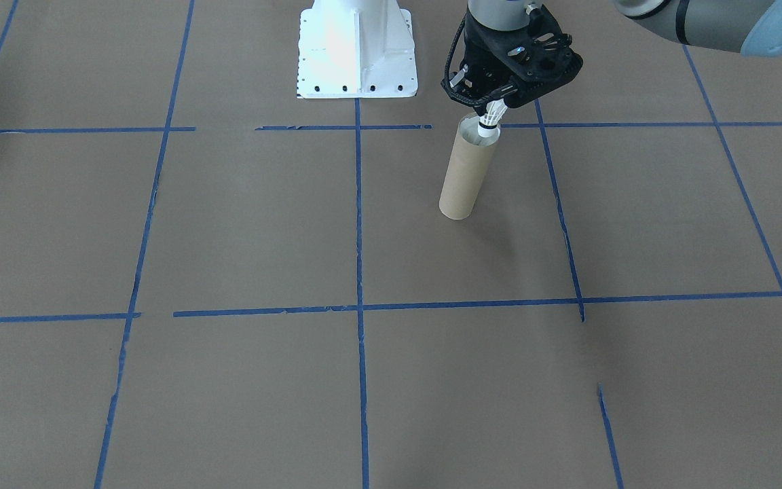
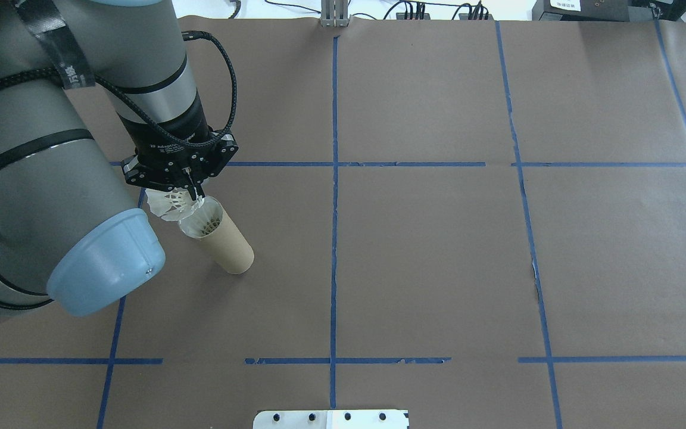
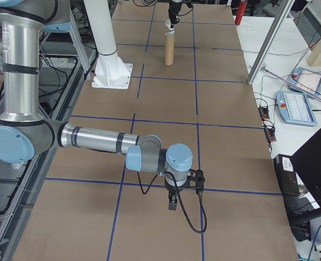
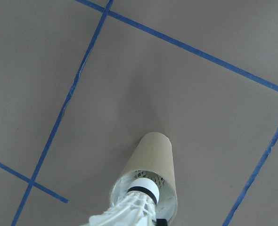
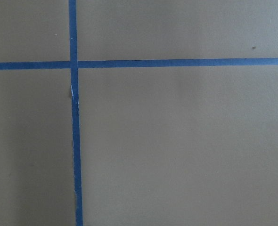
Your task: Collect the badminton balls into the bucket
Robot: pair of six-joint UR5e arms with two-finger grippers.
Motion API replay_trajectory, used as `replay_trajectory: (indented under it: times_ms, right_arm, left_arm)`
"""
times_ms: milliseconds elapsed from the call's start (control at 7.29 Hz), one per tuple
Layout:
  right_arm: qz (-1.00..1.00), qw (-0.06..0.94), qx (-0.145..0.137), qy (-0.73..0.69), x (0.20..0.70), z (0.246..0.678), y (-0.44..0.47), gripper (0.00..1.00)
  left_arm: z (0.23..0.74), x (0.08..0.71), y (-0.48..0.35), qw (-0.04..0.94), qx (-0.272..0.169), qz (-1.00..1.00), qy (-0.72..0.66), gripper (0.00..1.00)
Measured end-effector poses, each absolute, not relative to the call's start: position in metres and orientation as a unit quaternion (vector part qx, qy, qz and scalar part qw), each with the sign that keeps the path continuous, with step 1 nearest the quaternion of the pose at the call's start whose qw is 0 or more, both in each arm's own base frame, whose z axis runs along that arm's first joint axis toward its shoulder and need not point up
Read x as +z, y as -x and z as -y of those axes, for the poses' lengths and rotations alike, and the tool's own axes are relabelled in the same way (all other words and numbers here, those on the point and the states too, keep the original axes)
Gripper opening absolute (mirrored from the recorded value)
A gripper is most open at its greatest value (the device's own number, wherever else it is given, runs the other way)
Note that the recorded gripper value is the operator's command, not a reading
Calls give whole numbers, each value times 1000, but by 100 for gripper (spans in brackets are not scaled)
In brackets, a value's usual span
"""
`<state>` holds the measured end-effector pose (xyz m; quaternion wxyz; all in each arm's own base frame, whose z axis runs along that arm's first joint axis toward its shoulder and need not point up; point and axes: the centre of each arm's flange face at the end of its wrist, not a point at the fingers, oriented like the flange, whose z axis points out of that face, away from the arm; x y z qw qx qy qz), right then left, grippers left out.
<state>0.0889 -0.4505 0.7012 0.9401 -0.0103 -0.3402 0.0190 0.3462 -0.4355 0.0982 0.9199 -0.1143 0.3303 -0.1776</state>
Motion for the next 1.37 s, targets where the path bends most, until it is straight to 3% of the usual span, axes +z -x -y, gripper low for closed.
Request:
replay_trajectory:
  times_ms: [137,824,1373]
  right_arm:
    - [340,940,19,10,701,451,-89,100]
    - [340,940,19,10,701,451,-89,100]
    - [340,940,19,10,701,451,-89,100]
  left_arm:
    - [435,99,-347,922,-167,-331,111,100]
    - [437,100,-339,926,-131,-341,92,100]
    - [513,169,-202,928,-48,-366,-47,100]
